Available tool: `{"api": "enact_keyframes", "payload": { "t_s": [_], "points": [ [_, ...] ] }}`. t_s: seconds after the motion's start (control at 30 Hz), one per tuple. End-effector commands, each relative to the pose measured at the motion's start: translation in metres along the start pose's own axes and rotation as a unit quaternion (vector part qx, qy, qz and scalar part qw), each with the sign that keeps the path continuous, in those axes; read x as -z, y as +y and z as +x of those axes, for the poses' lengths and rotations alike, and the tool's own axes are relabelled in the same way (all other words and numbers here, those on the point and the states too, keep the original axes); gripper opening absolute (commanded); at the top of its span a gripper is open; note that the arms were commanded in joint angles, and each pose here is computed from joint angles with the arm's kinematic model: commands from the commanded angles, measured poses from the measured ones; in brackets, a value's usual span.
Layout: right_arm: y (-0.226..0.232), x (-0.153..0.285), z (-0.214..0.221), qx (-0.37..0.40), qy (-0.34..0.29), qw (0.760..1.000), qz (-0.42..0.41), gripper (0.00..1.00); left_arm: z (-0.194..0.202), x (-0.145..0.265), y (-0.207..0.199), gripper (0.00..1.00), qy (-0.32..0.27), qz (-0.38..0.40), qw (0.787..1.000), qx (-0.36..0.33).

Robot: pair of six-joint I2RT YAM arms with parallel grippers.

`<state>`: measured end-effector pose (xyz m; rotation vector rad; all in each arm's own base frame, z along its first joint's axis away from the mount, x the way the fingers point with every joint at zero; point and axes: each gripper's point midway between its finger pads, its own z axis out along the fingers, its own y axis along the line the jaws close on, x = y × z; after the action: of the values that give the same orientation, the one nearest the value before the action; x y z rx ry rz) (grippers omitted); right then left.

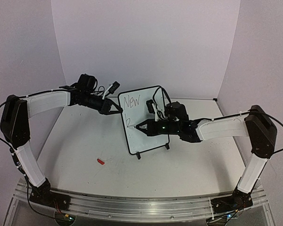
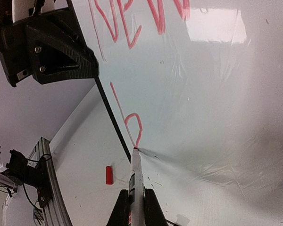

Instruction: Write a sentence on the whiteboard

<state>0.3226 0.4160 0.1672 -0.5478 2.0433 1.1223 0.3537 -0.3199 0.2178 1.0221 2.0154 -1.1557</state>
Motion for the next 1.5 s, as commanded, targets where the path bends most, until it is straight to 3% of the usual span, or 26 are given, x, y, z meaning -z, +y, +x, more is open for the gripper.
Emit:
{"api": "enact_keyframes", "payload": {
  "t_s": [0.0, 0.57, 1.47],
  "points": [
    [0.012, -0.002, -0.018, 0.01, -0.02, 1.0, -0.017, 0.0, 0.003, -0.005, -0.01, 0.0, 0.018, 0.001, 1.0, -0.015],
    [0.04, 0.044, -0.035, 0.031, -0.034, 0.998, -0.04, 0.0, 0.005, -0.005, -0.009, 0.0, 0.021, -0.004, 1.0, -0.016],
    [-0.002, 0.01, -0.037, 0.024, -0.036, 0.999, 0.031, 0.0, 0.005, -0.005, -0.01, 0.0, 0.022, -0.004, 1.0, -0.017]
  ]
}}
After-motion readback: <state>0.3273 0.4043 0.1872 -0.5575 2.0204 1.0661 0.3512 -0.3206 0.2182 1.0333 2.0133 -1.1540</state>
